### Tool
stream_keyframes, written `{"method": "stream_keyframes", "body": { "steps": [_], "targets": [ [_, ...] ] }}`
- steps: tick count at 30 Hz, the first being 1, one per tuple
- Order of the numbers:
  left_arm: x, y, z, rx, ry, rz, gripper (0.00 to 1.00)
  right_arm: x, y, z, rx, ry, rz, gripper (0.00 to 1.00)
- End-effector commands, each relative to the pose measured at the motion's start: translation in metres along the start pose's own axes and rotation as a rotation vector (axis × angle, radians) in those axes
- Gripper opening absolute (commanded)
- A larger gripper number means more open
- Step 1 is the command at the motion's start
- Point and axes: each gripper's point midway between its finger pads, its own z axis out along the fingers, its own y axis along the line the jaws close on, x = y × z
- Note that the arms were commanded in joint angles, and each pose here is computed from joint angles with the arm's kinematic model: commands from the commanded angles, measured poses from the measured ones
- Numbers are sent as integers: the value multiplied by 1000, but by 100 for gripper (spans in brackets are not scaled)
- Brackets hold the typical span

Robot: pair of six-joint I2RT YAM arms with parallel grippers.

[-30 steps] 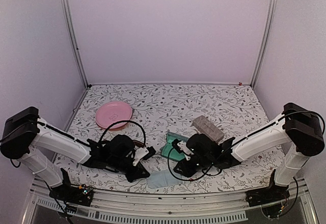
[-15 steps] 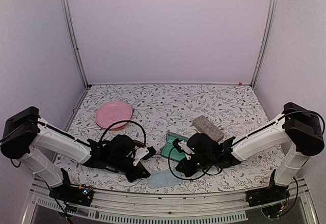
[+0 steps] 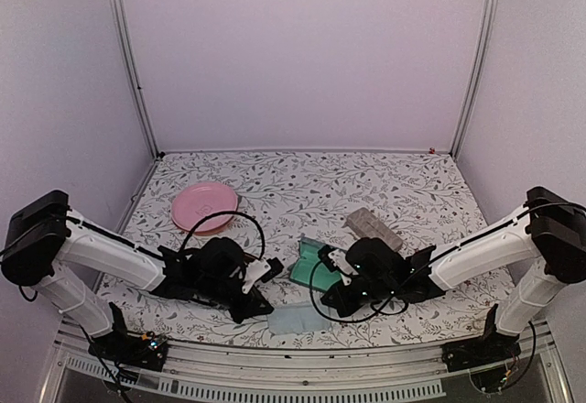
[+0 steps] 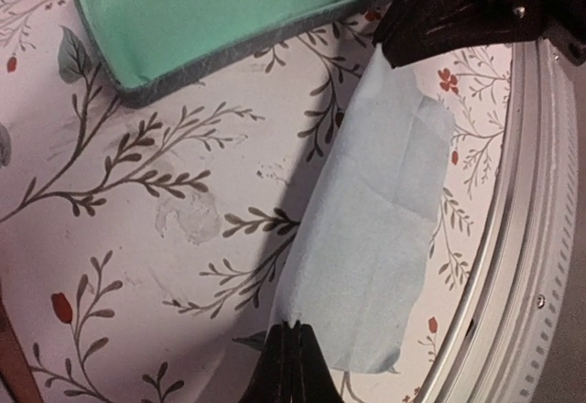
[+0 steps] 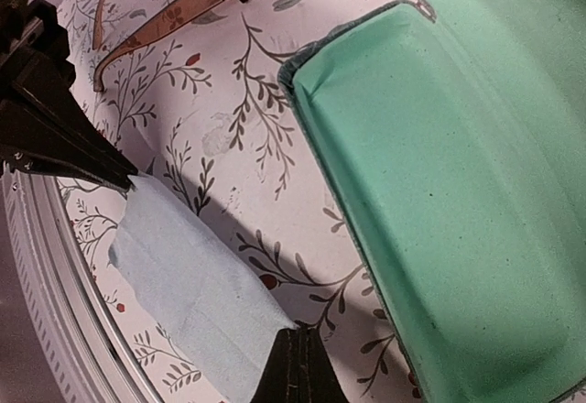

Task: Organize the sunglasses
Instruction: Place the folded cleaning cloth in the sunglasses case.

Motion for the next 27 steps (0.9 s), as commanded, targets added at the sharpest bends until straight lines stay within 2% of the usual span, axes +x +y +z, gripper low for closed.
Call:
{"method": "stream_keyframes", "body": {
  "steps": [1,27],
  "targets": [
    [-27,5,-3,-15,-48,22,0,-9,-8,-11,31,-53,39,0],
    [-110,35,23,-85,-87,116,0,-27,-59,-54,270,-234,168,0]
  ]
}}
